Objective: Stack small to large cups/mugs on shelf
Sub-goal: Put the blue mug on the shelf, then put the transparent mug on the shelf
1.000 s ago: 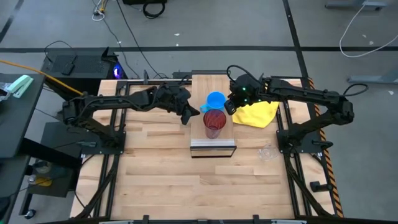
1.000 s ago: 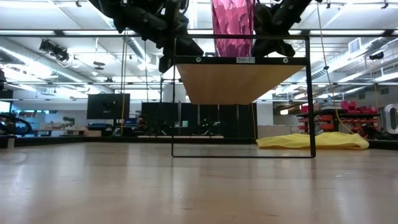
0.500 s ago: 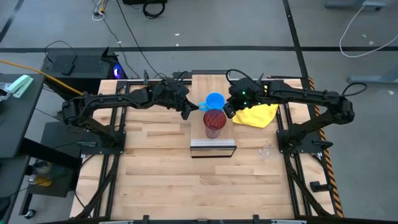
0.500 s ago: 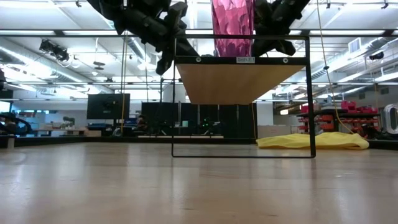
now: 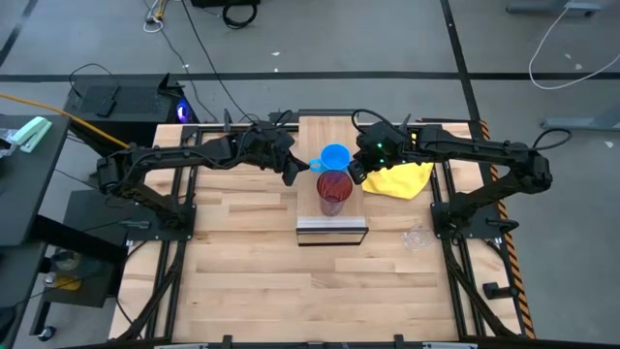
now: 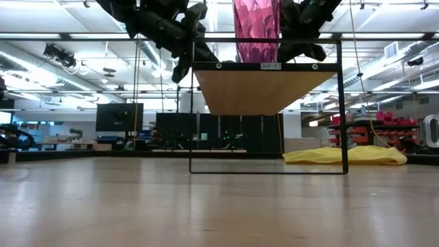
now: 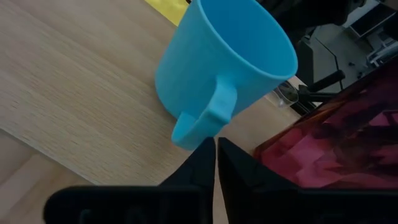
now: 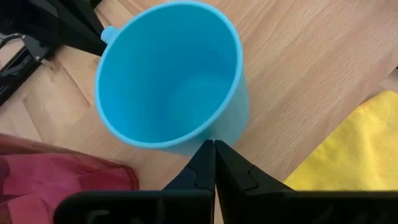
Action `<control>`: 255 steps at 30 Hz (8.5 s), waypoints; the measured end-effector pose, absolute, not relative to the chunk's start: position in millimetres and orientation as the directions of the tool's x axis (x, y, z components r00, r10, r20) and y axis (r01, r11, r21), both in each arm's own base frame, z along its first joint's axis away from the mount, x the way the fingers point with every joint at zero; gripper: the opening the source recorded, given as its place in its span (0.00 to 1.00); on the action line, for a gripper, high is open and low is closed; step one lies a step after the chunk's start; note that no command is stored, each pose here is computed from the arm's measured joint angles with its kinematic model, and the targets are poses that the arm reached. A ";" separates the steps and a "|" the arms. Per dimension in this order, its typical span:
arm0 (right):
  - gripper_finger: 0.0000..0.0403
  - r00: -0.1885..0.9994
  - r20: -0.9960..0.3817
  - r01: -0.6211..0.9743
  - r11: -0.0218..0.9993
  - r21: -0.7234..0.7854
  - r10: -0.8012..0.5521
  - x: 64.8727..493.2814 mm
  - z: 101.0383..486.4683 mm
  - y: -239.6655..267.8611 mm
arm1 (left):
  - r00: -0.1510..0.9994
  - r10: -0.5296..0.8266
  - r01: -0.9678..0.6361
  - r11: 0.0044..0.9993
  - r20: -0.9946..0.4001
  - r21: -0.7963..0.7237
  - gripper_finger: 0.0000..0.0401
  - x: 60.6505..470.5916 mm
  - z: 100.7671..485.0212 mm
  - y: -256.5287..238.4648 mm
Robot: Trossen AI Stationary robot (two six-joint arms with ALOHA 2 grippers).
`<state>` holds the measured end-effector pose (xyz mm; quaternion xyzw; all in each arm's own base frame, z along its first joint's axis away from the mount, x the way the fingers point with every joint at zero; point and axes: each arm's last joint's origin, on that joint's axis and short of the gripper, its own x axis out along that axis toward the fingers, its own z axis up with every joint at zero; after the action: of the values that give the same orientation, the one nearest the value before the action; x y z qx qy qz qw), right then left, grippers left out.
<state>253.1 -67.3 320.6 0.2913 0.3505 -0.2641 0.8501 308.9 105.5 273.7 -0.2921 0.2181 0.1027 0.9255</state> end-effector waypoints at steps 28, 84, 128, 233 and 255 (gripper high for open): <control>0.02 0.566 -0.759 0.738 0.608 0.293 -0.322 222.0 335.3 -61.8 | 0.792 0.107 -0.465 0.743 -0.601 -0.481 0.10 290.6 260.4 127.8; 0.02 0.109 -0.994 0.957 0.269 0.108 0.009 93.9 280.2 74.0 | 0.509 0.175 -0.685 0.675 -0.843 -0.274 0.08 260.4 265.2 1.4; 0.12 0.024 -0.985 1.000 0.020 0.021 -0.169 131.5 222.3 113.1 | 0.512 0.182 -0.612 0.763 -0.840 -0.208 0.03 260.7 265.4 1.7; 0.02 0.034 -0.979 0.983 0.183 -0.004 -0.202 135.5 201.6 140.7 | 0.500 0.207 -0.644 0.738 -0.841 -0.202 0.09 260.2 265.3 14.9; 0.01 0.299 -0.951 0.912 0.315 0.263 -0.074 165.6 162.9 151.4 | 0.506 0.207 -0.666 0.711 -0.837 -0.227 0.11 260.9 265.6 15.0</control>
<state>165.6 151.4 162.9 0.4534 0.4621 -0.3698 0.6665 260.9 15.0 265.6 -0.2732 0.4203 0.2648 0.8238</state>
